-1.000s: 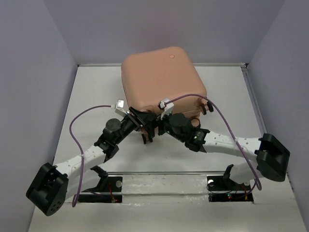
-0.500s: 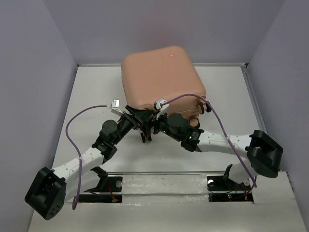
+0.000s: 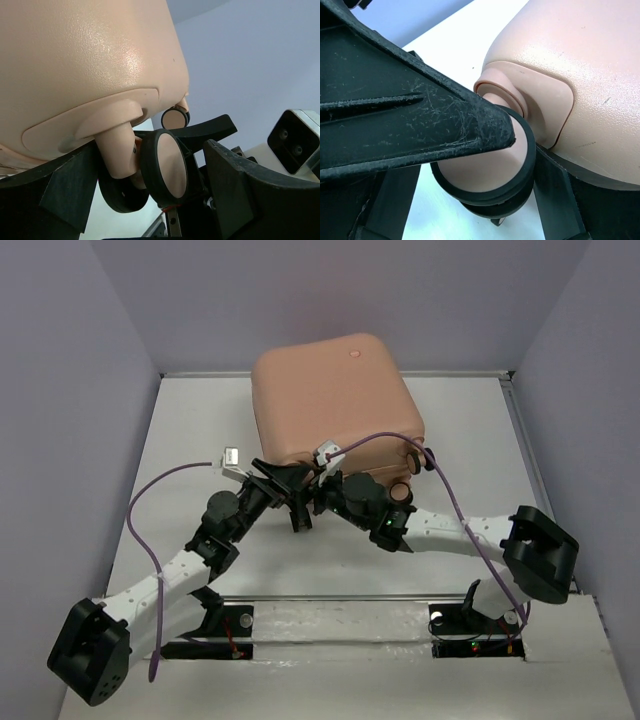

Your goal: Pack the luggage

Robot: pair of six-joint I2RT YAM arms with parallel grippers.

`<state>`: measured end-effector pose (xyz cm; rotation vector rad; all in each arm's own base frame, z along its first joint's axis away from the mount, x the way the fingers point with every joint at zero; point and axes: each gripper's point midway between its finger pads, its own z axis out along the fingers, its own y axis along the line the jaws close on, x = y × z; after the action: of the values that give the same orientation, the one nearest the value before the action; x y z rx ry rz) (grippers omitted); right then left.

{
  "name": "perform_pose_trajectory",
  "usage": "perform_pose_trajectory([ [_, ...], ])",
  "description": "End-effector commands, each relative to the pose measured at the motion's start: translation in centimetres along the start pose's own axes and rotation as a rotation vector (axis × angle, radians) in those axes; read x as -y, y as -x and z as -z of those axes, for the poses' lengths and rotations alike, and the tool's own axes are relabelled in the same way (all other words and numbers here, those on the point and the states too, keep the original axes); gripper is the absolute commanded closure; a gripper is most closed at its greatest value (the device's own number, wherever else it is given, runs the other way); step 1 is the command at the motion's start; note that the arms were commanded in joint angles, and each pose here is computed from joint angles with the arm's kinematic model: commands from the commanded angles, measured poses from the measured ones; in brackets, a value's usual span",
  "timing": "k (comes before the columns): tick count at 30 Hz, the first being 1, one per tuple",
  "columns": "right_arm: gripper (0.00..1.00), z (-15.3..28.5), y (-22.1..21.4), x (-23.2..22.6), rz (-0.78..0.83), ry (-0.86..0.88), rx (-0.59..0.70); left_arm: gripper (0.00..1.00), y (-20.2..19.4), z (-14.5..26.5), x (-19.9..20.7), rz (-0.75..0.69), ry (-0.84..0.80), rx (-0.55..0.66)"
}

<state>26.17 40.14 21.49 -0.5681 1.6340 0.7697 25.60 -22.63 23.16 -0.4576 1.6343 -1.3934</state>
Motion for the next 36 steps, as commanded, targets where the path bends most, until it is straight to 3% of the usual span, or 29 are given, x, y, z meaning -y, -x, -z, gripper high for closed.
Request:
perform_pose_trajectory([
  [1,0.09,-1.2,10.1,2.6,-0.071,-0.158,0.311,0.1,-3.4,1.5,1.7,-0.129,-0.116,-0.151],
  [9,0.11,-2.3,11.2,2.4,-0.07,-0.162,0.353,0.1,-3.5,1.4,0.7,-0.138,-0.08,-0.149],
  [12,0.36,-2.3,11.1,2.6,-0.084,-0.172,0.366,0.1,-3.3,1.5,0.1,-0.154,-0.052,-0.14],
  [13,0.53,-2.0,10.9,2.8,-0.094,-0.179,0.372,0.1,-3.3,1.6,-0.4,-0.17,-0.031,-0.142],
  [15,0.72,-1.8,11.0,3.1,-0.1,-0.191,0.38,0.1,-2.9,1.7,-1.1,-0.193,0.005,-0.125],
  [19,0.86,-1.8,10.6,3.7,-0.102,-0.204,0.372,0.11,-1.3,3.0,-3.1,-0.249,0.121,-0.059],
  [22,0.93,-1.8,10.6,3.9,-0.104,-0.201,0.37,0.12,1.1,4.6,-5.3,-0.293,0.242,0.057],
  [24,0.93,-2.0,10.5,4.1,-0.1,-0.193,0.365,0.16,1.7,5.7,-7.2,-0.309,0.303,0.106],
  [25,0.93,-2.1,10.3,4.0,-0.098,-0.186,0.361,0.24,1.8,6.1,-7.3,-0.313,0.294,0.117],
  [31,0.93,-2.2,10.5,3.3,-0.103,-0.15,0.36,0.5,-1.4,5.9,-11.7,-0.33,0.323,0.017],
  [34,0.93,-2.2,10.9,2.9,-0.101,-0.13,0.36,0.52,-1.3,4.5,-12.4,-0.402,0.346,0.008],
  [36,0.93,-2.1,11.0,2.7,-0.107,-0.121,0.359,0.52,-0.2,2.8,-10.8,-0.468,0.299,0.04],
])
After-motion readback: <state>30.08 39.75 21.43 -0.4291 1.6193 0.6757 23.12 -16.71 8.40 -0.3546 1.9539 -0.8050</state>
